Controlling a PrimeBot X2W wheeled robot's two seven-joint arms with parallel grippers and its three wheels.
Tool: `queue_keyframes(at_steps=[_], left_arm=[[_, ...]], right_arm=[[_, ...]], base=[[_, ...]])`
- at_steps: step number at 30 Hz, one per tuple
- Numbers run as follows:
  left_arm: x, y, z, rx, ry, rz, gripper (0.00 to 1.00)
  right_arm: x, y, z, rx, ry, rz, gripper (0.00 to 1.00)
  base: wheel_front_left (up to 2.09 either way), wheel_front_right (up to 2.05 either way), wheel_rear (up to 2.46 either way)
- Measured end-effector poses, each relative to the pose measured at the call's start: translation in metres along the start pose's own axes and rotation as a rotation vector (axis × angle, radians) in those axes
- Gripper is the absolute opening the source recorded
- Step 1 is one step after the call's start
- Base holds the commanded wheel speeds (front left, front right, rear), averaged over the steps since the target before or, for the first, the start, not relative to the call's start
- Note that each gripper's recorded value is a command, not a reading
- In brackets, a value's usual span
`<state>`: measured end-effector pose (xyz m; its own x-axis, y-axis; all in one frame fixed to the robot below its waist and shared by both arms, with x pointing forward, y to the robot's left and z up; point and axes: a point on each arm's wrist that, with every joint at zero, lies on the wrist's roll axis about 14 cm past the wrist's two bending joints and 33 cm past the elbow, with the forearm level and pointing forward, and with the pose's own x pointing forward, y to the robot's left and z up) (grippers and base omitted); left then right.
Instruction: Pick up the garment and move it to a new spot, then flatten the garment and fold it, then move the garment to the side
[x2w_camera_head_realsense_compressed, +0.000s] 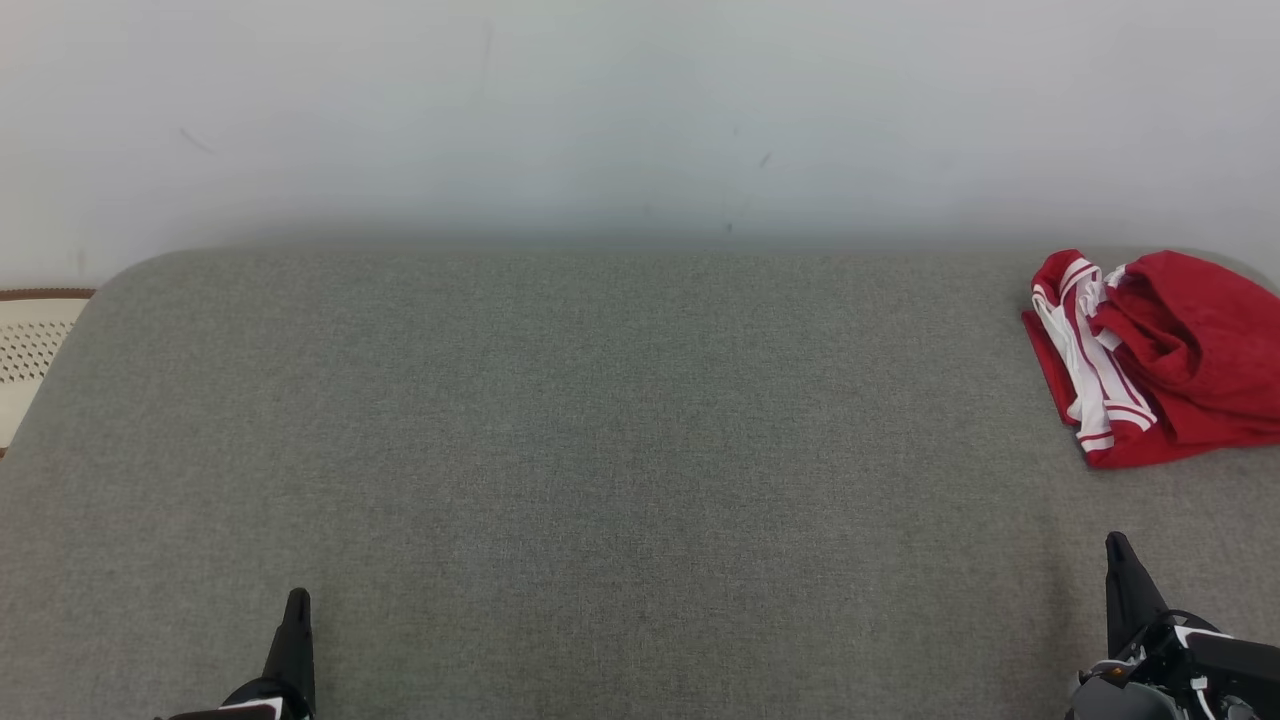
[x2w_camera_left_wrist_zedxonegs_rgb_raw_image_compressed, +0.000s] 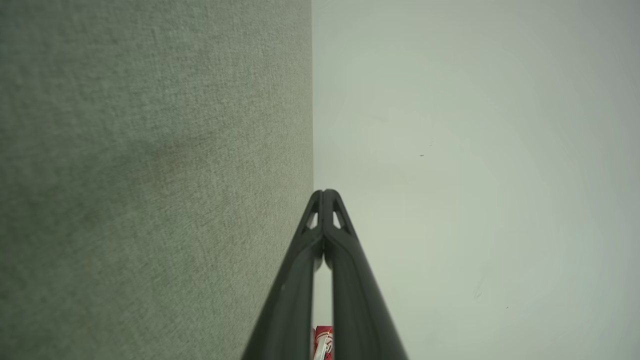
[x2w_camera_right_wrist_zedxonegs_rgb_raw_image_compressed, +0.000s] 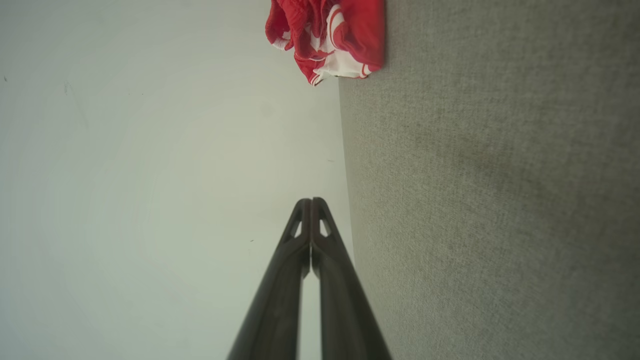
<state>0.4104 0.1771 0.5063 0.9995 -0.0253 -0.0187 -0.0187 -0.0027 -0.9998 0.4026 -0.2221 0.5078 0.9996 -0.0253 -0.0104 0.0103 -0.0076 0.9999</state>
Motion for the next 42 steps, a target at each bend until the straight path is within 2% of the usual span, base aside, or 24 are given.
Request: queue_keyframes(at_steps=[42], left_arm=[[0.0000, -0.0001, 0.0000, 0.000, 0.000, 0.000, 0.00]], right_arm=[[-0.0001, 0.0000, 0.0002, 0.001, 0.000, 0.000, 0.00]], base=[[0.00, 0.00, 0.00]])
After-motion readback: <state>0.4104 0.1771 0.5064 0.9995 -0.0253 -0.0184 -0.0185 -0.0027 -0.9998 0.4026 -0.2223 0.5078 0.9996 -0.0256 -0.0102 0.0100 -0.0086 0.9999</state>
